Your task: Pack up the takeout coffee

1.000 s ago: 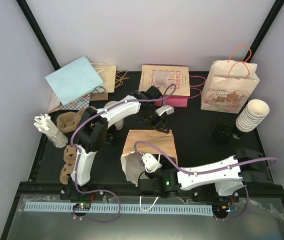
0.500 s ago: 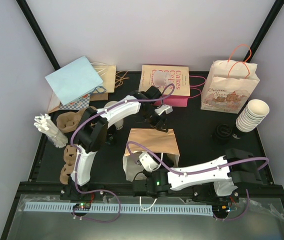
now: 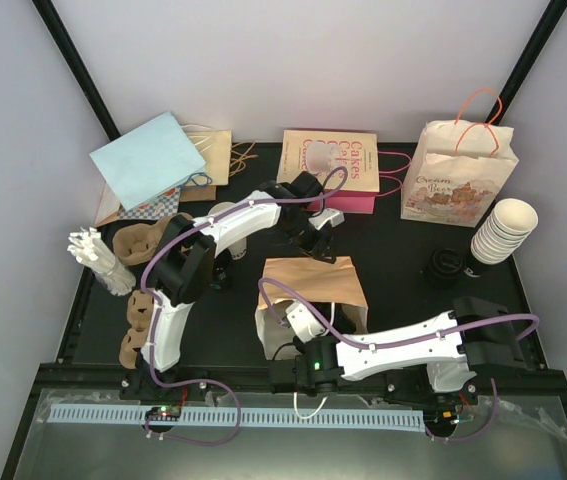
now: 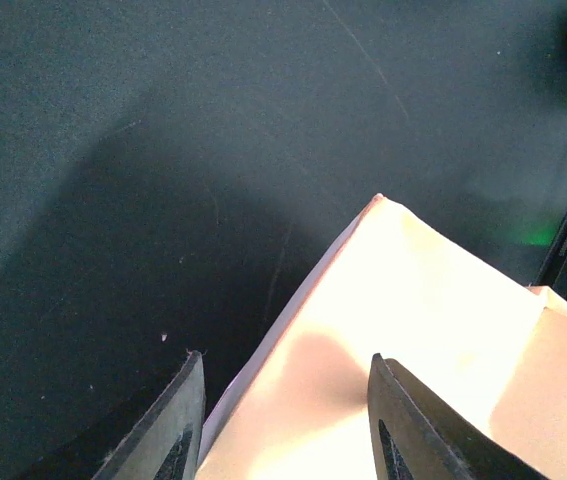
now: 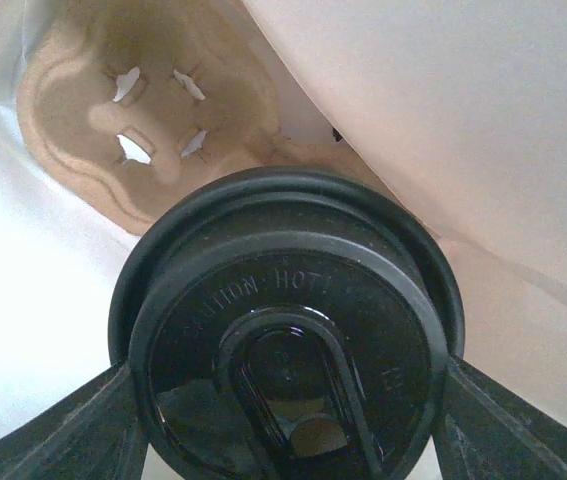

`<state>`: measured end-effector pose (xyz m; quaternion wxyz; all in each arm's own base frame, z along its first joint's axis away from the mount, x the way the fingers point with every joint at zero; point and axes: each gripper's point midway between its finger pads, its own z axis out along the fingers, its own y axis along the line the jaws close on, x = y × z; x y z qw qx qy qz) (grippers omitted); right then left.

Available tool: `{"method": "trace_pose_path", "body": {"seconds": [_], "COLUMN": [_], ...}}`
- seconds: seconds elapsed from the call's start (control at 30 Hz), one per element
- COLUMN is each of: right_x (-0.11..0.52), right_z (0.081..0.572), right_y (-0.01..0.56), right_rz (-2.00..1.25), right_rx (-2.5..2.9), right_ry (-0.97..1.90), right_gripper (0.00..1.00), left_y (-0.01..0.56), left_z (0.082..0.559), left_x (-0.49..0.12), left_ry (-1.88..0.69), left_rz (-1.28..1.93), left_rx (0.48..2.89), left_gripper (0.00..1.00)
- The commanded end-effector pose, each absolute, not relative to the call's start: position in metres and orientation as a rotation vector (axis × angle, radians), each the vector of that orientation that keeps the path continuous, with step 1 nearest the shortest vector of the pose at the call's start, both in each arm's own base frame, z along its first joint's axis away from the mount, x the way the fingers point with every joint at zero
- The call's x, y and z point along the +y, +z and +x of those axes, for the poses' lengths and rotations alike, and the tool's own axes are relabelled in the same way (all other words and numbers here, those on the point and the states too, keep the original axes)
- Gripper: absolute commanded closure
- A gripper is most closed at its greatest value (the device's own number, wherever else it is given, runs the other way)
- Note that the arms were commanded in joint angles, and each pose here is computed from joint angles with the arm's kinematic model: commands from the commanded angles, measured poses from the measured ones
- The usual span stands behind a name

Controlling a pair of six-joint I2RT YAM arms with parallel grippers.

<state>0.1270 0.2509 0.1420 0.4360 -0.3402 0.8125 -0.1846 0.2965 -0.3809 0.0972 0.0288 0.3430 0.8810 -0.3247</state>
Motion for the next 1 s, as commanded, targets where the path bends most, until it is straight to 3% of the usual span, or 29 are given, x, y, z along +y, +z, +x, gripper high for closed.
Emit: {"method": "trace_pose_path", "body": {"seconds": [0.0, 0.57, 0.97], "right_x": [0.2421, 0.2479, 0.2477], "right_z": [0.1340, 0.1431, 0.1369], "right_y": [0.1480, 0.1511, 0.1514], "right_rz": [-0.809, -0.817, -0.811], "right_rx": [1.999, 1.953, 2.019], "right_ry": [-0.509, -0.543, -0.410], "right_gripper": [0.52, 0.52, 0.52], "left_y": [0.0996, 0.0999, 0.1008], "left_z": [0.2948, 0.2927, 0.2923], "left_x": [-0.3750, -0.3759, -0.3753], "left_ry": [-0.973, -0.992, -0.992], "left_rz": [1.041, 1.041, 1.042], "left_rx": [2.745, 2.749, 2.747], "left_gripper": [0.54, 0.55, 0.55]}}
